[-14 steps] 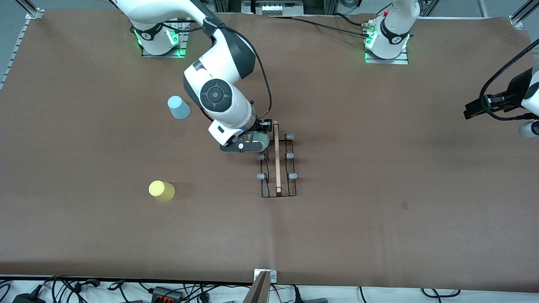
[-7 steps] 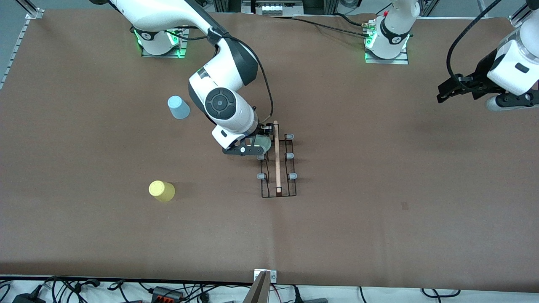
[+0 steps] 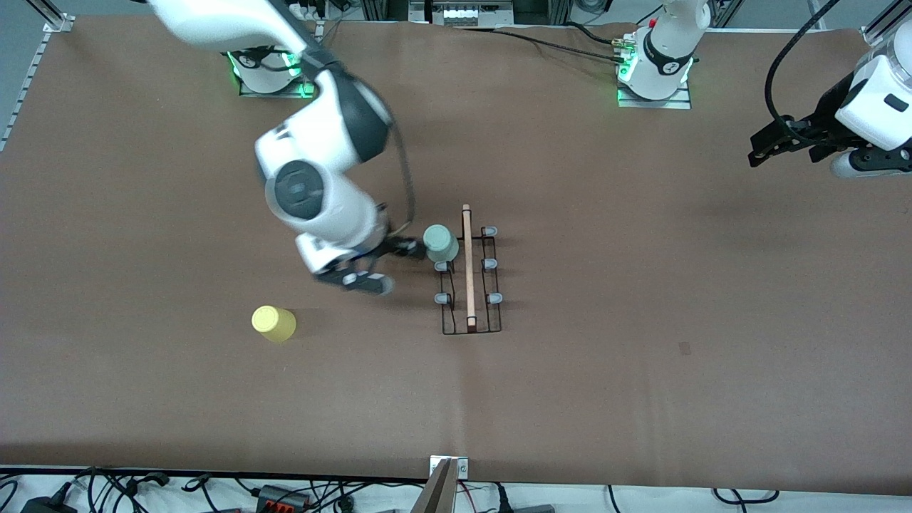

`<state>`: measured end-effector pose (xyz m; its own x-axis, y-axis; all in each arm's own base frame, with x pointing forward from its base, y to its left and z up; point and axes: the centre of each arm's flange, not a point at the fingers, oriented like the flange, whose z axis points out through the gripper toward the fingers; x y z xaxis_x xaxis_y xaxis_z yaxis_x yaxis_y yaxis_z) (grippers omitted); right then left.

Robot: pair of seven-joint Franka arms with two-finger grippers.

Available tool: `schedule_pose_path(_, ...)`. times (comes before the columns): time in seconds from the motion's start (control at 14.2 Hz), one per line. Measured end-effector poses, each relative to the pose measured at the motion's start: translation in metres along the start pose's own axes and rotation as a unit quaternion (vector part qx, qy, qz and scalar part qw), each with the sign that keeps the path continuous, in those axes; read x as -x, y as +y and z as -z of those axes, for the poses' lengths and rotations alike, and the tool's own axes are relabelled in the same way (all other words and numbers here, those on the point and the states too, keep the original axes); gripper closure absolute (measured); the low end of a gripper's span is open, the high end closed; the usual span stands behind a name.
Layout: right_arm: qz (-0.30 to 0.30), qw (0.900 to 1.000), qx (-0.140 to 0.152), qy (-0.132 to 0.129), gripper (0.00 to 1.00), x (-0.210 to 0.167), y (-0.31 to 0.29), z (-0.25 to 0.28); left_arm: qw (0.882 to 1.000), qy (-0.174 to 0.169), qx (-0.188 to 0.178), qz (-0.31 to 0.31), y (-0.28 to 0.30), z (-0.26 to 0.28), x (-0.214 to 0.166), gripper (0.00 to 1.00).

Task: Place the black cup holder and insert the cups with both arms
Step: 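Place the teal cup on a holder peg, then reach the yellow cup, then grasp the yellow cup with the right gripper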

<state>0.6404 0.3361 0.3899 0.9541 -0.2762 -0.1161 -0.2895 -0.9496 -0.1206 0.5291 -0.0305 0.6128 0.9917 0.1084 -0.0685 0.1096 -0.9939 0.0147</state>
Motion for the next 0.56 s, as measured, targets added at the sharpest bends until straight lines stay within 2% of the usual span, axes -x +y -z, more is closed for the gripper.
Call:
schedule_pose_path(0.14, -0.028, 0.999, 0.027, 0.027, 0.00, -0.060, 0.071, 0.010, 1.000, -0.003, 0.001, 0.006, -0.009, -0.003, -0.003, 0.00)
schedule_pose_path(0.28, -0.028, 0.998, 0.049, 0.037, 0.00, -0.100, 0.125, 0.001, 1.000, -0.006, 0.003, 0.000, -0.024, -0.004, -0.006, 0.00)
schedule_pose_path(0.56, 0.009, 0.995, 0.065, 0.073, 0.00, -0.140, 0.166, -0.029, 1.000, -0.005, 0.011, -0.013, -0.039, 0.003, -0.005, 0.00)
